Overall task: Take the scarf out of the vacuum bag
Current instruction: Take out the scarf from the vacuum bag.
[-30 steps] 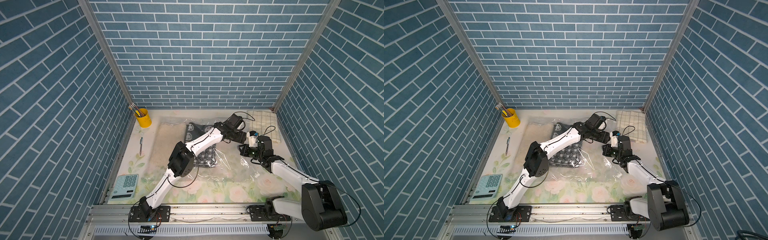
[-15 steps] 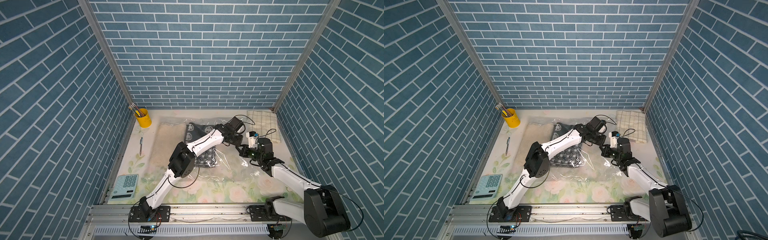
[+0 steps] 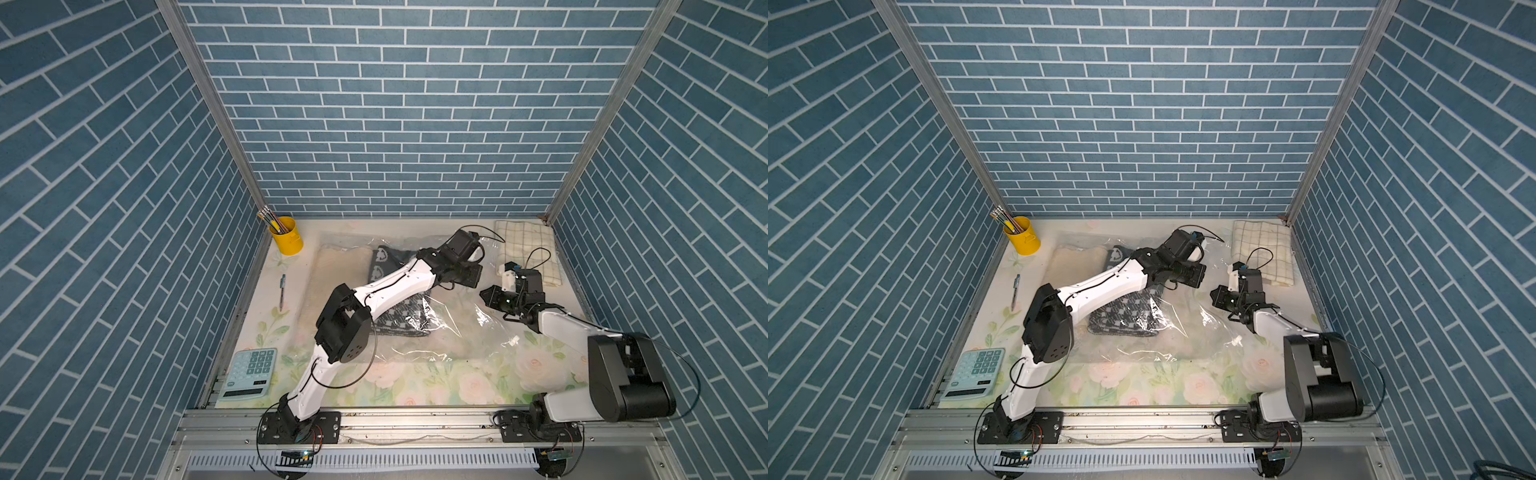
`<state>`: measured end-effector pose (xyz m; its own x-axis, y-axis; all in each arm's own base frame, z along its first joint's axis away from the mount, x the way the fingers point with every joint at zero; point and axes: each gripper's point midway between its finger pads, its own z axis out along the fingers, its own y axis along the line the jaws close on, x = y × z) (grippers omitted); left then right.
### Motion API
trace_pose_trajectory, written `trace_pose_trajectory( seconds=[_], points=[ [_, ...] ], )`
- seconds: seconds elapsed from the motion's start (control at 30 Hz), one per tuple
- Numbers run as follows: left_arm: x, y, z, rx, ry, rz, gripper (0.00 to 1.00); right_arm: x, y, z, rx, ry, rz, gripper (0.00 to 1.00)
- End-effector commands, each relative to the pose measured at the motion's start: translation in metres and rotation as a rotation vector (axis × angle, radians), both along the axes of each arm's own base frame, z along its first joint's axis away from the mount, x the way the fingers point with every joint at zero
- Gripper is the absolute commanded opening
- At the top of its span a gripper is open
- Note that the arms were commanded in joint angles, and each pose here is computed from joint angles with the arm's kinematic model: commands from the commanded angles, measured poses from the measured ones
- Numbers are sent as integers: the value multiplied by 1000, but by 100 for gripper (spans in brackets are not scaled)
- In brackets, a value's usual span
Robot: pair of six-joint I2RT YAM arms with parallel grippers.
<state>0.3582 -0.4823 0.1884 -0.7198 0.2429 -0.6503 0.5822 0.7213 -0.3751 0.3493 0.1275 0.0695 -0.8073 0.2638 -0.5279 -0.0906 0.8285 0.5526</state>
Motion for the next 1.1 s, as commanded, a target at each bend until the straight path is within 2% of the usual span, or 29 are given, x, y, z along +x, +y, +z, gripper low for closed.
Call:
trace_pose_trajectory(
  seconds=[0.0, 0.33, 0.5, 0.57, 0.83, 0.97, 1.0, 1.07],
  points=[
    [1, -5, 45, -102, -79, 2, 0, 14, 30, 16, 97, -50, 106, 19],
    [-3, -7, 53, -158, -98, -18, 0, -3, 77, 21, 281, -10, 310, 35],
    [-3, -10, 58, -190, -115, -27, 0, -14, 91, 5, 300, 47, 343, 39],
    [-2, -11, 61, -199, -127, -27, 0, -19, 98, 0, 310, 69, 363, 44],
    [1, -14, 76, -230, -156, -31, 0, -27, 117, -3, 306, 83, 380, 53],
    [-3, -17, 89, -290, -167, -42, 0, -26, 118, -6, 328, 91, 349, 64],
    [-4, -18, 94, -300, -172, -47, 0, -28, 122, -6, 343, 95, 358, 71],
    [-4, -18, 98, -307, -180, -46, 0, -28, 126, -7, 335, 93, 361, 74]
  ],
)
